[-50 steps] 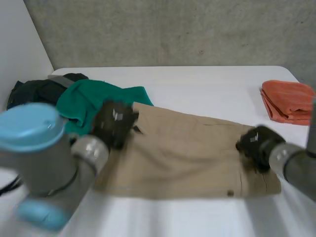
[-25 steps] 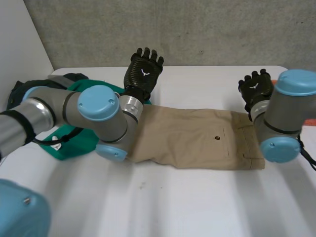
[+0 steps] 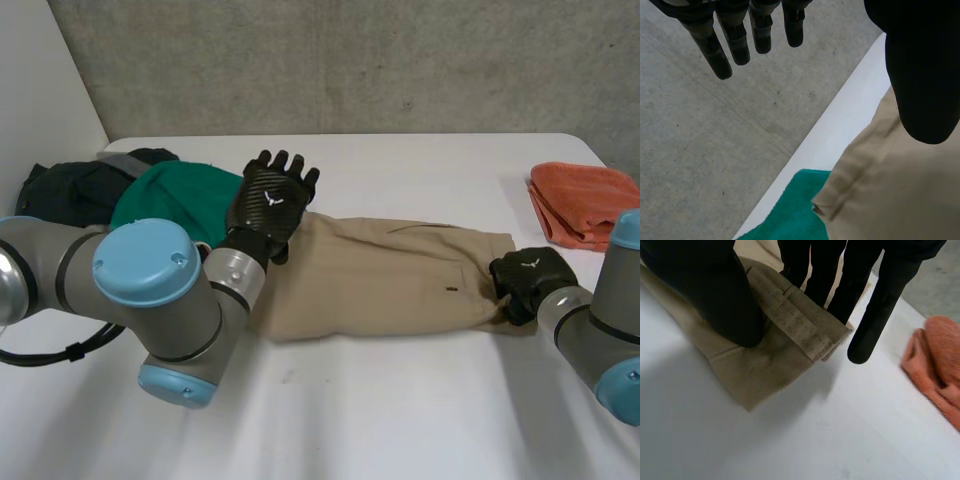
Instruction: Fold the laundry.
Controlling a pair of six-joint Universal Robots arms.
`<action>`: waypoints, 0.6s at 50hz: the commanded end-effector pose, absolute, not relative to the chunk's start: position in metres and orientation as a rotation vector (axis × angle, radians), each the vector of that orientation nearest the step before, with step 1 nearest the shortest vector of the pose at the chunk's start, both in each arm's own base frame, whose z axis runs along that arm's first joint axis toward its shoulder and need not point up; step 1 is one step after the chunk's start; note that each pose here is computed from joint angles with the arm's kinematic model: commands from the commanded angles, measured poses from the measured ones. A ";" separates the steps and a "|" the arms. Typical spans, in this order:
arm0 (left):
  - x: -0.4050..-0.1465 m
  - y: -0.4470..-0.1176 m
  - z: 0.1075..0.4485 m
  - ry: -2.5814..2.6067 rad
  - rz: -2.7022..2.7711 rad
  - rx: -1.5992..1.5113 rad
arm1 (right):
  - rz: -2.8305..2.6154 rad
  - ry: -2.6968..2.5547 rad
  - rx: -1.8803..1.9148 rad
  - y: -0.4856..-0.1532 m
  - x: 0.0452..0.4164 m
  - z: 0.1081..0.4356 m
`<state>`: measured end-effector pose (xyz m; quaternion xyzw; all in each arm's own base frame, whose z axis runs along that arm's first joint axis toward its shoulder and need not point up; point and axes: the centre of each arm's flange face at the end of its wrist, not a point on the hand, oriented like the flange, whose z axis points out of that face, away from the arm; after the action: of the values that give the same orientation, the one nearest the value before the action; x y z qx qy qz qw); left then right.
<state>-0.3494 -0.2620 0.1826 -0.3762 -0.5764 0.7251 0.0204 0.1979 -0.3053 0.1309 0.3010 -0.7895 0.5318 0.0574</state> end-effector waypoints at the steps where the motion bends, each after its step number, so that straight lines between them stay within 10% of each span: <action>1: -0.342 -0.253 0.203 -1.753 2.287 -1.142 | 1.642 -2.154 0.887 -0.311 0.172 0.170; 9: -0.329 -0.246 0.217 -1.756 2.296 -1.089 | 1.489 -1.823 1.068 -0.321 0.160 0.186; 15: -0.322 -0.250 0.214 -1.797 2.273 -1.032 | 1.984 -1.457 1.449 -0.263 0.294 0.212; 19: -0.319 -0.250 0.213 -1.810 2.264 -1.012 | 2.119 -1.308 1.852 -0.210 0.348 0.171; 24: -0.319 -0.249 0.216 -1.807 2.267 -1.002 | 1.981 -1.347 2.141 -0.176 0.360 0.128; 30: -0.320 -0.250 0.220 -1.788 2.276 -0.990 | 2.027 -1.464 1.985 -0.187 0.353 0.163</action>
<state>-0.3184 -0.2498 0.2158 -0.3256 -0.5890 0.7387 0.0379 0.3610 -0.1772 0.1385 0.6557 -0.4226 0.6248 -0.0317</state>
